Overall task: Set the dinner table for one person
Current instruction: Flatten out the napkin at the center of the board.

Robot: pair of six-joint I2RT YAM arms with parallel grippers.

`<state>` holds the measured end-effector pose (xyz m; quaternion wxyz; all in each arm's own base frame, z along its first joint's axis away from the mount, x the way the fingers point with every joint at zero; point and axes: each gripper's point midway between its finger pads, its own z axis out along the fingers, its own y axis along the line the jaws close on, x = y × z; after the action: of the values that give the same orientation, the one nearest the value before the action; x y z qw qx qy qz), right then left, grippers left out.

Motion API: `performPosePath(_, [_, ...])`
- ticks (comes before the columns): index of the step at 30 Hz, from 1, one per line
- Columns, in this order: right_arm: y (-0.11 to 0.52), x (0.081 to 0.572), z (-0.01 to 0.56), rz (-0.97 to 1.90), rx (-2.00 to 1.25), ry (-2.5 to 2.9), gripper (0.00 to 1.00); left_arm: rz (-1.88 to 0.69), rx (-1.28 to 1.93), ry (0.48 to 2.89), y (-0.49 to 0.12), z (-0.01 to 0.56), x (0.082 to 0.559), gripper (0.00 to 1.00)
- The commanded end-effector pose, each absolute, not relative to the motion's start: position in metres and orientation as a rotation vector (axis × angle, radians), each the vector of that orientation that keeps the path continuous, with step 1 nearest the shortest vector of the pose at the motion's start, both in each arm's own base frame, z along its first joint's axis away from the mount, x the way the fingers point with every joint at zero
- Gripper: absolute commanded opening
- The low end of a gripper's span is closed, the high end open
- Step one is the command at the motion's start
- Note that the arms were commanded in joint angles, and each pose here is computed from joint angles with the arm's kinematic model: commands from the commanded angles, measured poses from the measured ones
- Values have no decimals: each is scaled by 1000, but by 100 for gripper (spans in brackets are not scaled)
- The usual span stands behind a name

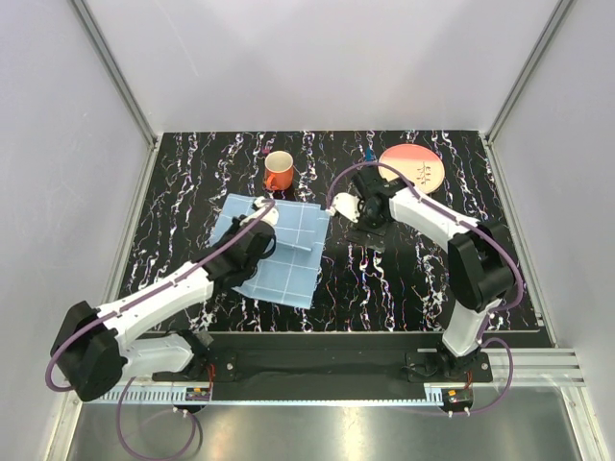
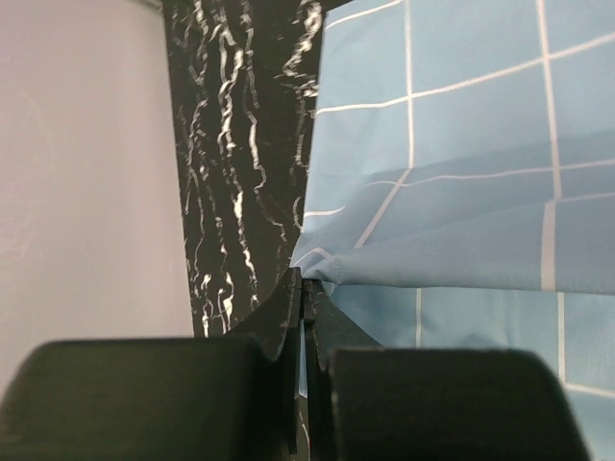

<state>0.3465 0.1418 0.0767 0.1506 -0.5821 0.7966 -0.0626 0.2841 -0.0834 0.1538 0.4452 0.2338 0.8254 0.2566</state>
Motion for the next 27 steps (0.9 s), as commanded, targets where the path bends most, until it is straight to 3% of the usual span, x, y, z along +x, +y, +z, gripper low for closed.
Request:
performPosePath(1, [153, 355, 81, -188, -1714, 2224, 100, 635, 376, 1976, -69, 181, 296, 0])
performPosePath(17, [172, 363, 89, -196, -1750, 2114, 100, 679, 230, 2003, -33, 186, 310, 0])
performPosePath(22, [173, 363, 91, -215, -1760, 2097, 100, 578, 362, 2086, -51, 163, 306, 0])
performPosePath(27, [169, 378, 102, -305, -1698, 2067, 100, 420, 685, 2156, -96, 129, 287, 0])
